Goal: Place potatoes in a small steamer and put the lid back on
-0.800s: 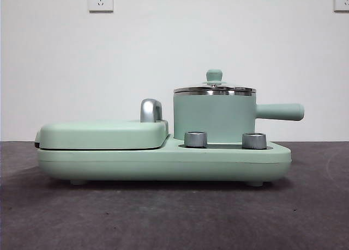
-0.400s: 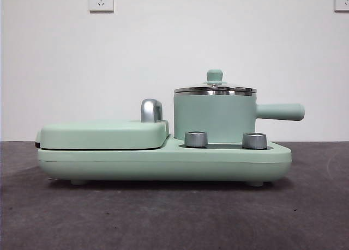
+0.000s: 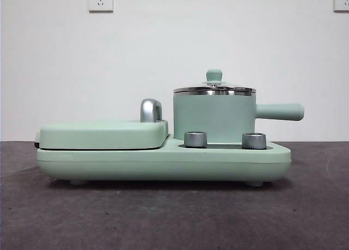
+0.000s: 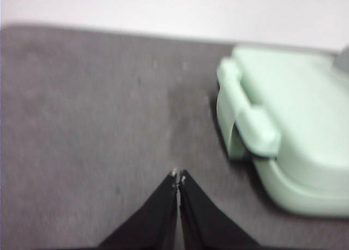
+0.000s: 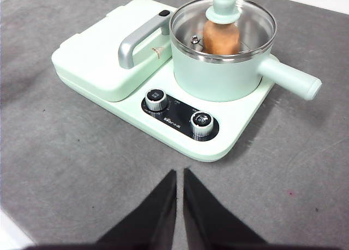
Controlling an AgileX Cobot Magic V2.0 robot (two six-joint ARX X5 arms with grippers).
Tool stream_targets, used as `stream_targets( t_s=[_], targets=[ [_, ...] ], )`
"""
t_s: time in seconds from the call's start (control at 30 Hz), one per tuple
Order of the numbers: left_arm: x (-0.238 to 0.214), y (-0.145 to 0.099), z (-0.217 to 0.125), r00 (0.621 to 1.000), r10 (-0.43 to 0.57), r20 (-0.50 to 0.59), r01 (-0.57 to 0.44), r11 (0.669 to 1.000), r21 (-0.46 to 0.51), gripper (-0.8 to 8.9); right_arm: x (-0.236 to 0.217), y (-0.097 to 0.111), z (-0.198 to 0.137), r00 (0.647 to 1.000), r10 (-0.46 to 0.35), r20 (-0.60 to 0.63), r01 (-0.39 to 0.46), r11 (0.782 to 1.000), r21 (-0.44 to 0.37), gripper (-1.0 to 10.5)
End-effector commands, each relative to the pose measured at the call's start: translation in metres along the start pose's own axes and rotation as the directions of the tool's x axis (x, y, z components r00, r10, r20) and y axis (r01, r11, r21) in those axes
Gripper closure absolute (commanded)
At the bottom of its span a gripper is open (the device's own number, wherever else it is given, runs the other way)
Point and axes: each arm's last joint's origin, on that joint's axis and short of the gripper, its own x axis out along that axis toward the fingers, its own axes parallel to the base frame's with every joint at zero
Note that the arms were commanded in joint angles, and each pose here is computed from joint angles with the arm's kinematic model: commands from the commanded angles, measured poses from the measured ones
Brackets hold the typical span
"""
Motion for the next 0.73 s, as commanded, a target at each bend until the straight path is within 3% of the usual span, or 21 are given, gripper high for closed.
stream_targets(
  t_s=[0.03,0.5,0.6,0.73],
  targets=[
    [0.0017,0.0007,-0.0029,1.000,0.005,0.018,-0.005,1.000,0.016,8.08,-0.0011,0.0007,0.0025,1.000,0.006,0.015,-0.006,1.000,-0.003,9.3],
    [0.0016,0.0005,-0.0013,1.000,0.003,0.030,-0.003,1.000,0.016,8.08,-0.0014,0.0007,0.0024,1.000,0.003,0.017,-0.003,1.000,-0.007,9.3],
    [0.0016,0.0005,-0.0013,1.000,0.003,0.030,-0.003,1.000,0.016,8.08,-0.0021,-0.0026,0.0024,0.995,-0.099,0.020,0.100,0.992,-0.079,9.3],
    [0.0016,0.0005,-0.0013,1.000,0.003,0.030,-0.003,1.000,0.016,8.07,-0.0081,-0.0068,-0.0047,0.979,-0.200,0.037,0.202,0.978,-0.048,9.3]
  ],
)
